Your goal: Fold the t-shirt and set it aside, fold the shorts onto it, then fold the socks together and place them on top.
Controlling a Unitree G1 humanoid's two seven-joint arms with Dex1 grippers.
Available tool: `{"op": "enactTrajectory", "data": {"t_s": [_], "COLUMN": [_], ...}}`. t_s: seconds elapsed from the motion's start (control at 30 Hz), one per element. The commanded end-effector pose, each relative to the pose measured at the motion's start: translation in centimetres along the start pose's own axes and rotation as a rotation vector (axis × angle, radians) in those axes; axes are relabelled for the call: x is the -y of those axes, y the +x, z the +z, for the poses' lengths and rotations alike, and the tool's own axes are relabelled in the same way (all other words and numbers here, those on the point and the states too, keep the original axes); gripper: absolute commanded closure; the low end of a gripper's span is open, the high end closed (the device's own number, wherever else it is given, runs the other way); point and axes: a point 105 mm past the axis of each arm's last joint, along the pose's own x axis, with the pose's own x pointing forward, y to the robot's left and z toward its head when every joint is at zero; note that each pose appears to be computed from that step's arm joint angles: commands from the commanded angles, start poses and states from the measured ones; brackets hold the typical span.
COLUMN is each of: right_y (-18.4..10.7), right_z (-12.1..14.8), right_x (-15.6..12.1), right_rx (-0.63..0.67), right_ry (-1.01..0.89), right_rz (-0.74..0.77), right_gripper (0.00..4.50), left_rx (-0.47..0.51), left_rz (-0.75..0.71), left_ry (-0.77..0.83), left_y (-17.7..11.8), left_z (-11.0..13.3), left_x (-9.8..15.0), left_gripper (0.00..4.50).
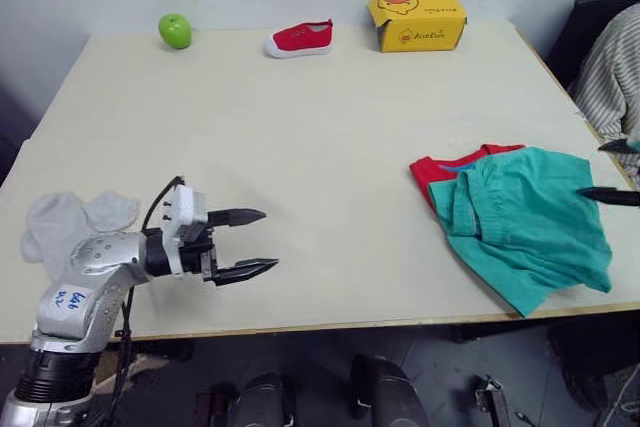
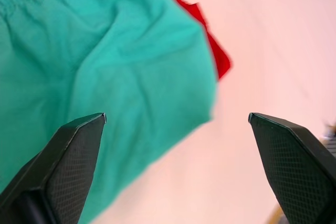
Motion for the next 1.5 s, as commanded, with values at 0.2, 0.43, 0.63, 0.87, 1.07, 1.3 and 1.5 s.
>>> {"op": "enactTrajectory", "data": {"t_s": [0.2, 0.43, 0.63, 0.87, 1.07, 1.3, 1.5], "right_y": [2.7, 6.6, 8.0, 8.7, 7.8, 7.7, 7.1], "right_z": [6.9, 11.1, 12.1, 12.0, 11.6, 11.0, 13.5], "right_x": [-2.6, -14.2, -18.5, -22.1, -25.0, -25.4, -25.0], "right_rx": [0.434, 0.694, 0.789, 0.849, 0.906, 0.891, 0.968], "right_ry": [-0.063, 0.067, 0.158, 0.169, 0.195, 0.170, 0.134], "right_rz": [0.063, 0.206, 0.220, 0.273, 0.342, 0.343, 0.395], "right_gripper": [0.03, 0.03, 0.03, 0.03, 0.03, 0.03, 0.03], "left_rx": [0.007, 0.003, 0.007, -0.011, -0.107, -0.194, -0.271], "left_rz": [0.168, 0.361, 0.589, 1.158, 1.454, 1.369, 1.178], "left_ry": [0.094, 0.127, 0.087, -0.051, -0.230, -0.280, -0.239], "left_y": [-2.7, -7.0, -11.8, -23.0, -28.7, -27.2, -22.9], "left_z": [0.0, -0.8, -1.3, -4.5, -8.1, -8.0, -4.3], "left_x": [-2.8, -3.3, -2.4, 2.0, 7.9, 8.1, 3.1], "left_gripper": [0.00, 0.00, 0.00, 0.00, 0.00, 0.00, 0.00]}}
